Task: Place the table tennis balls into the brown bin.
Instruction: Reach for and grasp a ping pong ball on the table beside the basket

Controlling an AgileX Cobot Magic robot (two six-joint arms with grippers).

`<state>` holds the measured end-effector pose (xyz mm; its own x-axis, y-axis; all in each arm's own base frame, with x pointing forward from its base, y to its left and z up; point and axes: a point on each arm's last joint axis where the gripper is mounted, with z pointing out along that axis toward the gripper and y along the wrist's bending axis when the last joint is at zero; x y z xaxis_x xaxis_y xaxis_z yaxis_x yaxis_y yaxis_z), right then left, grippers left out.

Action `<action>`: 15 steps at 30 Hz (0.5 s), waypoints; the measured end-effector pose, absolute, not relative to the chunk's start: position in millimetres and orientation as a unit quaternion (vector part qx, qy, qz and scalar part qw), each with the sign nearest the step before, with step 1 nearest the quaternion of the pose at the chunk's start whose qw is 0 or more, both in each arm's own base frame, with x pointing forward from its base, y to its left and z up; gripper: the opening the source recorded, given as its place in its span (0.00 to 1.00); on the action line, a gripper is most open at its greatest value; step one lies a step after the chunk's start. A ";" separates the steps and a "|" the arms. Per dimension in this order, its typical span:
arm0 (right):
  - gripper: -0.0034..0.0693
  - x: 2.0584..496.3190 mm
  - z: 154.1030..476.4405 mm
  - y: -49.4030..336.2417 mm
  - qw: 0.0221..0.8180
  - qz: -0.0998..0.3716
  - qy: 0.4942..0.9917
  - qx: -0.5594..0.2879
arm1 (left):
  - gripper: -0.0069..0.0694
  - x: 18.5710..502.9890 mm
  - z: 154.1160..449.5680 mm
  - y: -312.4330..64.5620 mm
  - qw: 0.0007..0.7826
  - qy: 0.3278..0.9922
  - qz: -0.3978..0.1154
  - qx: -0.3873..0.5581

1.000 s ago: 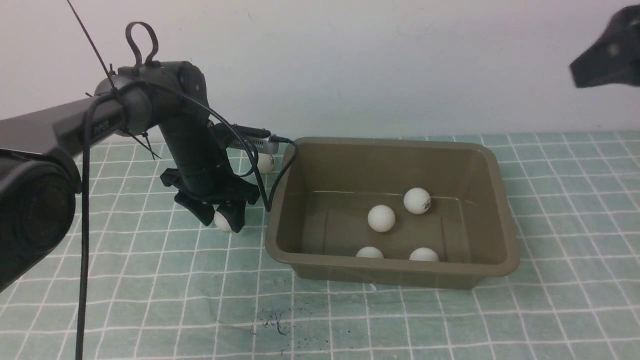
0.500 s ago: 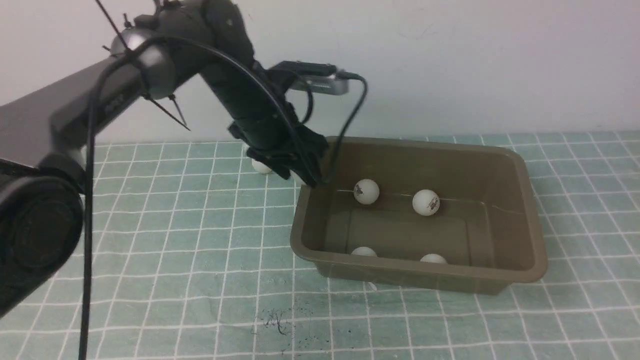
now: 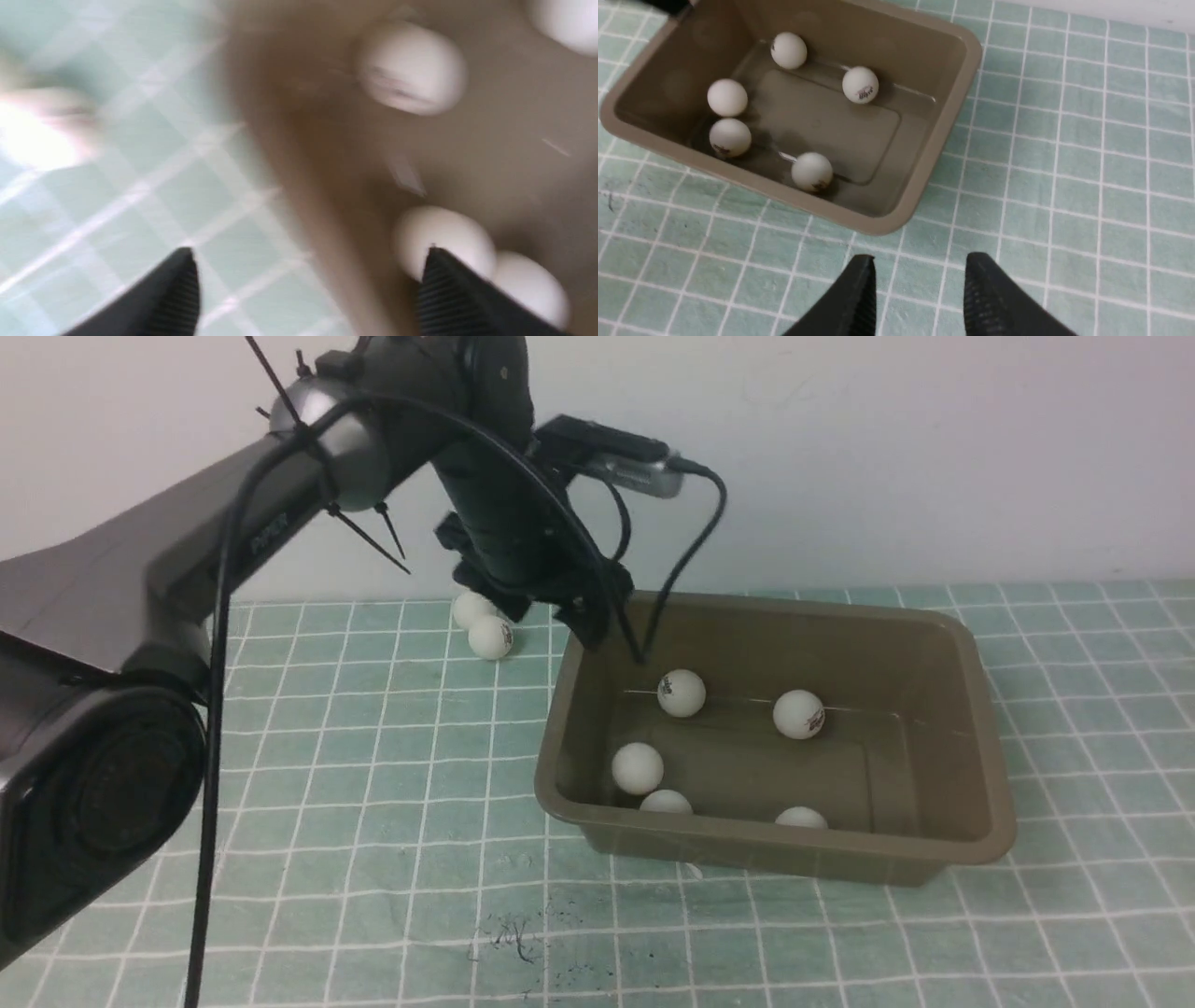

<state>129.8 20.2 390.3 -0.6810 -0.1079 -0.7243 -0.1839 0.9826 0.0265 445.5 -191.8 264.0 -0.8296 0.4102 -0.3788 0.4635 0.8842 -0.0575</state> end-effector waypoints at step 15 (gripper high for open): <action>0.38 109.2 396.1 15.9 0.406 0.038 0.910 -0.074 | 0.41 511.4 187.7 -131.5 0.231 0.961 -0.095 0.117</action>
<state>109.2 15.9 396.1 -0.6590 -0.1048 -0.7448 -0.1658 0.9861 0.0080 511.4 -131.5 187.7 -0.8661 0.1814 -0.4658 0.2688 0.9547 -0.1280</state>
